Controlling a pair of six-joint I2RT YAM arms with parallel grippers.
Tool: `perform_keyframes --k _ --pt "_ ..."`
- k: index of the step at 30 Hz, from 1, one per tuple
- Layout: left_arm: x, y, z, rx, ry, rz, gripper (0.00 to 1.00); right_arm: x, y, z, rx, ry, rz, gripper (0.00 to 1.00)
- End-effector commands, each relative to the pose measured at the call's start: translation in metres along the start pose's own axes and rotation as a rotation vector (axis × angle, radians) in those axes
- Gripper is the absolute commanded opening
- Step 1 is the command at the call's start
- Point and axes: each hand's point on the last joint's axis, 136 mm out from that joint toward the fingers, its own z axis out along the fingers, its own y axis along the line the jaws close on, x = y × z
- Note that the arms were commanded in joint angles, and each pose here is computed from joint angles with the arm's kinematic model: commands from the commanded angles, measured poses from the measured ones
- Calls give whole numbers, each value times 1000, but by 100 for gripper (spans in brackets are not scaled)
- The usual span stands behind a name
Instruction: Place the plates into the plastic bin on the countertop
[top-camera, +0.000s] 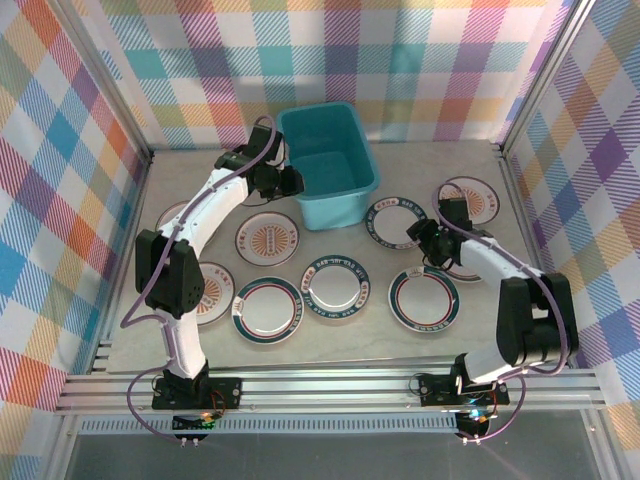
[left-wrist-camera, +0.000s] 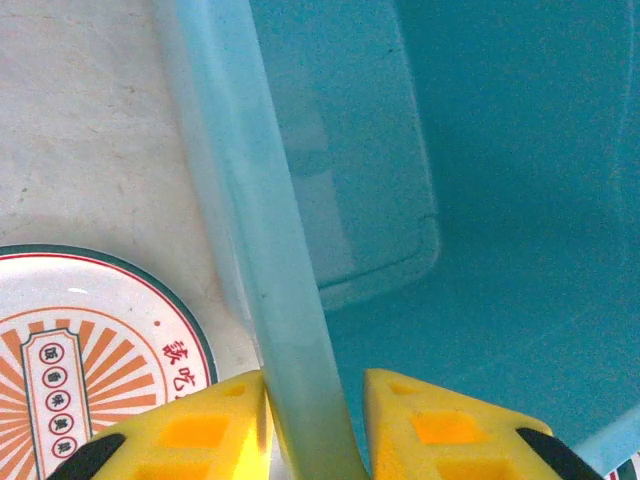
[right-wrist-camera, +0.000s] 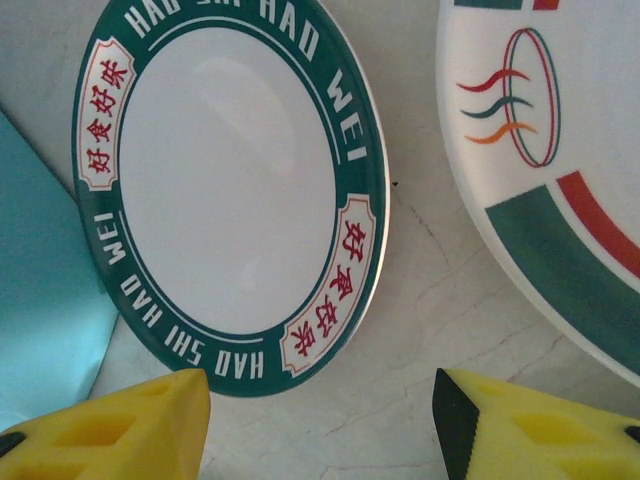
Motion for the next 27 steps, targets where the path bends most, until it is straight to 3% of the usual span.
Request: perform_keyframes --k 1,16,27 --pt "-2 -4 -6 -3 4 34 28 -12 7 3 7 -37 -33 61" --pt "-3 5 -12 -9 13 33 21 -14 3 37 58 8 -14 59" --pt "-12 2 -18 11 -6 32 37 -16 0 54 82 19 5 54"
